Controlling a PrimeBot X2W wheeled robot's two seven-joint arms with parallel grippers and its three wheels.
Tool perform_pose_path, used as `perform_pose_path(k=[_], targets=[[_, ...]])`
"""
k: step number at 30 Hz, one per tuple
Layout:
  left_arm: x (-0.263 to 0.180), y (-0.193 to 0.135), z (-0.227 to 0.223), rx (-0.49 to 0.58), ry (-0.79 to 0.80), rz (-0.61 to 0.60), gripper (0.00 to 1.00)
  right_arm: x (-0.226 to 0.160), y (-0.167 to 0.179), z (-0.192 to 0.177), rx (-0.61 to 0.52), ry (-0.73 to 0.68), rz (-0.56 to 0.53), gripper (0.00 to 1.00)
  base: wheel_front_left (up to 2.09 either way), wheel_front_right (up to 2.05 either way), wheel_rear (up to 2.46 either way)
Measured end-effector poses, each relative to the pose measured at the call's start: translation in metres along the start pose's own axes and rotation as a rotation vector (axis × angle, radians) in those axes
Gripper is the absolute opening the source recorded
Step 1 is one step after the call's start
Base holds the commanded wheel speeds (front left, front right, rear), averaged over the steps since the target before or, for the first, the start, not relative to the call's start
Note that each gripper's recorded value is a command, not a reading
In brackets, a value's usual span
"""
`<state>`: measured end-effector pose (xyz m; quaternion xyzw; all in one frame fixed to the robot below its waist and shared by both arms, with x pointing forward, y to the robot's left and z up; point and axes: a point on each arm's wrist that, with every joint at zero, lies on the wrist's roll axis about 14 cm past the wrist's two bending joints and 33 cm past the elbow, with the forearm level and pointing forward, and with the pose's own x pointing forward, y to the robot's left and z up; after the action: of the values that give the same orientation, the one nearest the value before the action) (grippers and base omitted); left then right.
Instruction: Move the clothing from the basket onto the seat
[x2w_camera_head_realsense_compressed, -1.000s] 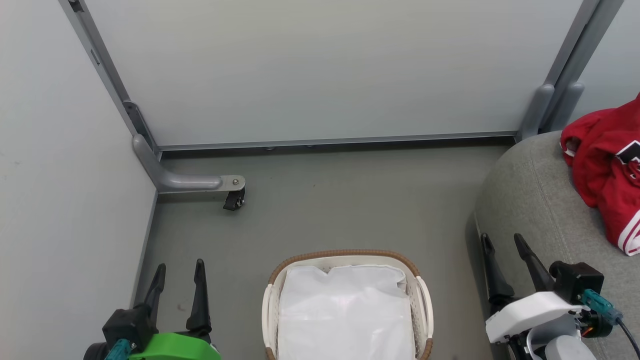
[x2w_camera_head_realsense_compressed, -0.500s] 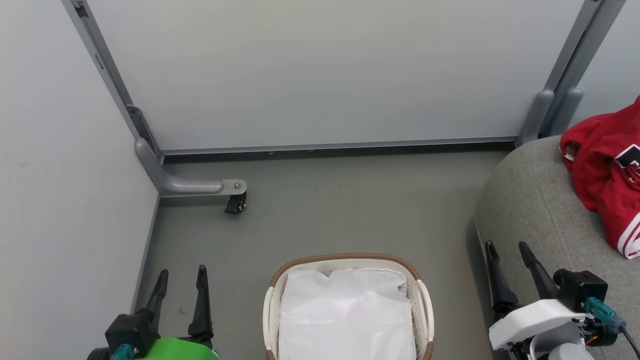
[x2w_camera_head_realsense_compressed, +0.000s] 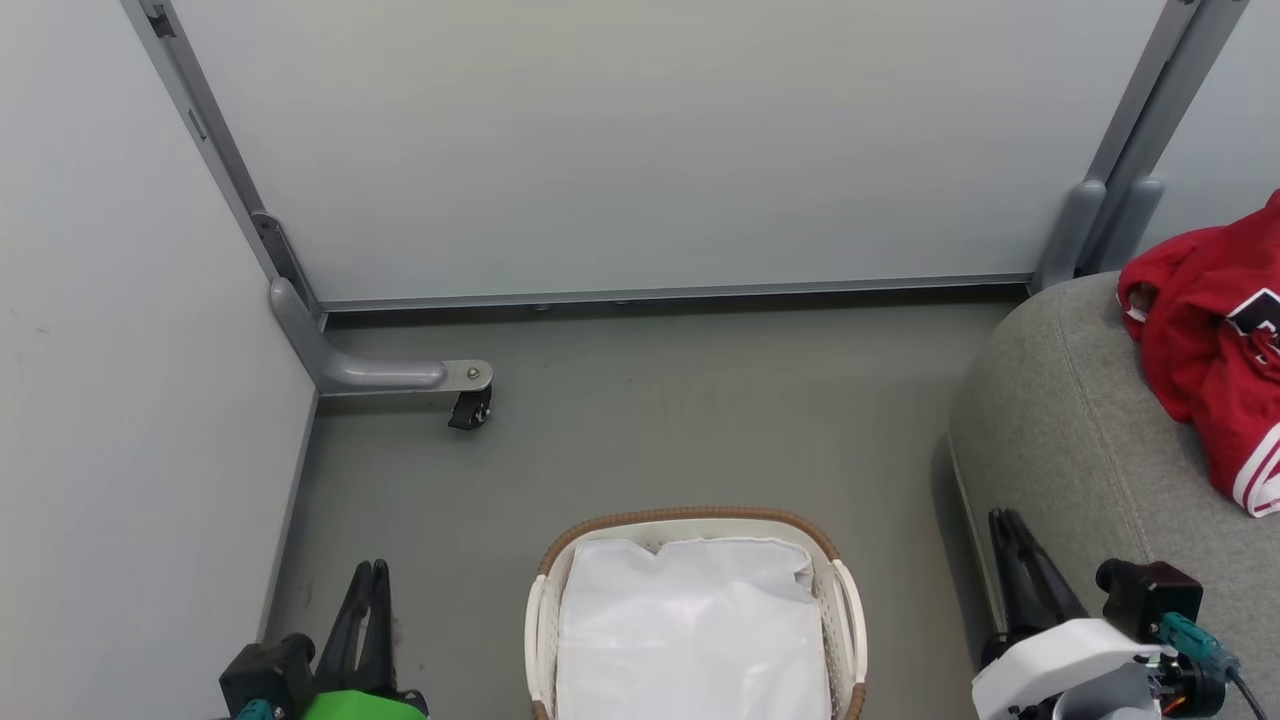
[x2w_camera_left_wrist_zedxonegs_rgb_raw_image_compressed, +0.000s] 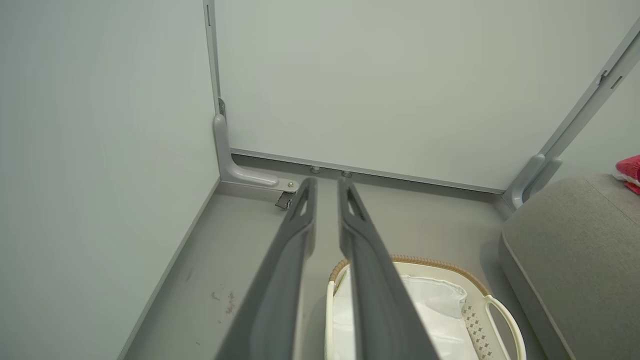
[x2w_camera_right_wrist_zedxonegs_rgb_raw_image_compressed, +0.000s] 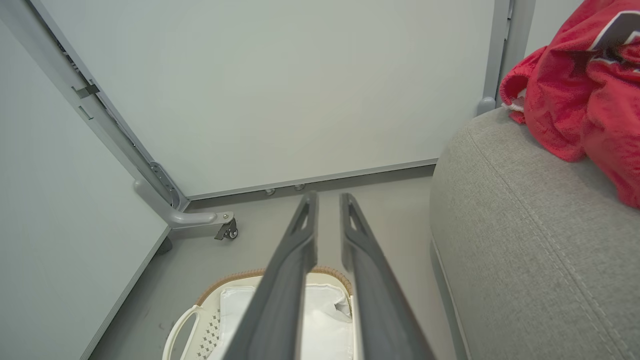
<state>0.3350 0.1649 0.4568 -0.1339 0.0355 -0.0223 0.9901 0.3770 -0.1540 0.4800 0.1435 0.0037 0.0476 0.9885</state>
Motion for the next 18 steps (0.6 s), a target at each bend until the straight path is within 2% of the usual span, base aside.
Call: perform_pose_path(k=[5, 18], targets=[[-0.002, 0.003, -0.011, -0.024, 0.037, 0.015, 0.00, -0.008, -0.005, -0.017, 0.032, 0.057, -0.026, 0.00, 0.00, 0.00, 0.00], [0.000, 0.017, -0.009, -0.242, 0.049, 0.086, 0.00, -0.008, -0.016, -0.015, 0.244, 0.061, -0.091, 0.00, 0.00, 0.00, 0.00]])
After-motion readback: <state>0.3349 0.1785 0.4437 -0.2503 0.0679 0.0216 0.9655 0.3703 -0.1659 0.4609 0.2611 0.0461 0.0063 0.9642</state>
